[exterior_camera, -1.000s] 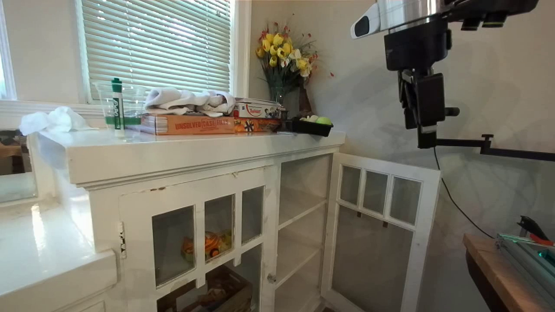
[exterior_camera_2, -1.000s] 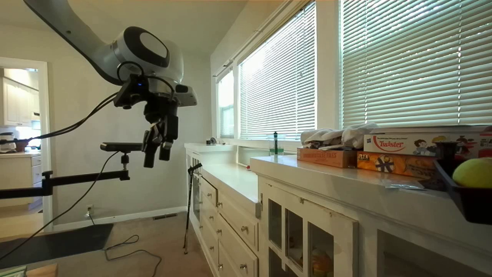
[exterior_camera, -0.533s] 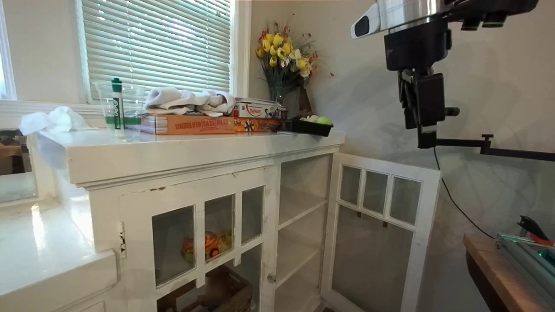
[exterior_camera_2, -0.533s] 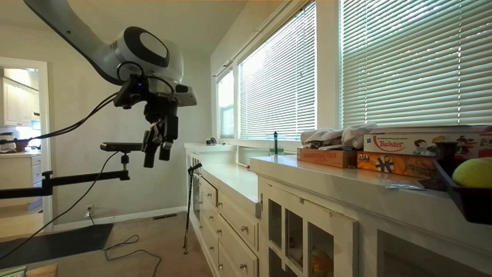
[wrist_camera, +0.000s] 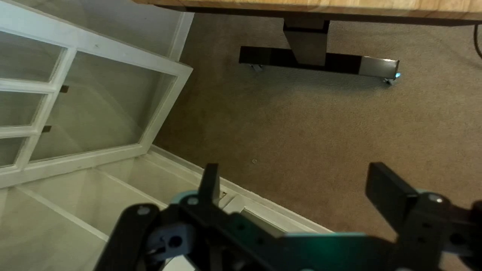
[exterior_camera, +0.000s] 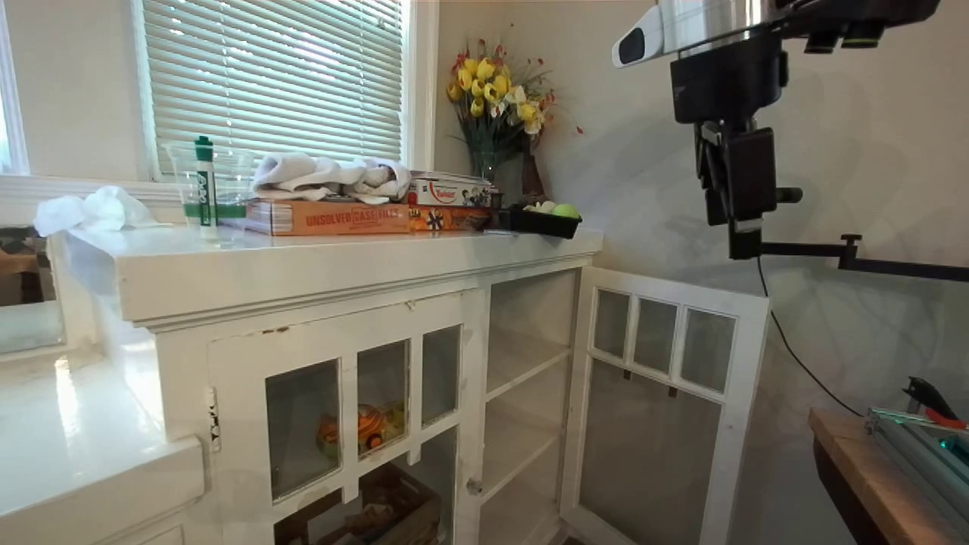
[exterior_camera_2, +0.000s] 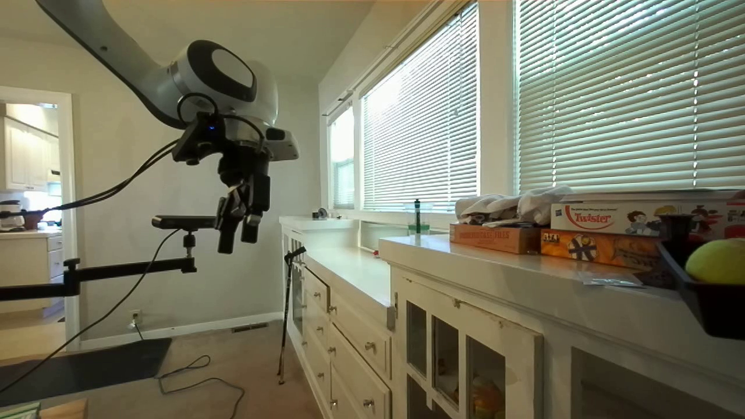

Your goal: Put the clear cup on to of the white box.

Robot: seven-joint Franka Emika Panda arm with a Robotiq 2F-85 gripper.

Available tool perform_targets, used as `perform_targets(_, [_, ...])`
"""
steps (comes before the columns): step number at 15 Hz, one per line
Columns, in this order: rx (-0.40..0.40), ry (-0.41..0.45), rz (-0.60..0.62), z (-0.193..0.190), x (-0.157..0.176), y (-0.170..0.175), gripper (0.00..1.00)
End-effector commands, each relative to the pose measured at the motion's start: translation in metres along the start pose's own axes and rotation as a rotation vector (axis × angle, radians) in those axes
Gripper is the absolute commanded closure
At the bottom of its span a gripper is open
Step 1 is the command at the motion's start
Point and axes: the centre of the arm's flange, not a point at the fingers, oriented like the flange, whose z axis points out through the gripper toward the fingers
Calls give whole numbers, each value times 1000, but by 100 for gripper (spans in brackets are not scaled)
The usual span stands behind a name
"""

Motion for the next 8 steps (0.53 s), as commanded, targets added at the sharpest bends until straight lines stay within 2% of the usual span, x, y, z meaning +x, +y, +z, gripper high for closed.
perform_targets(1, [50,105,29,-5,0,-3,0])
perform_targets(5, [81,310,52,-39,38,17,0])
perform_targets(8, [89,431,59,-60,58,42,0])
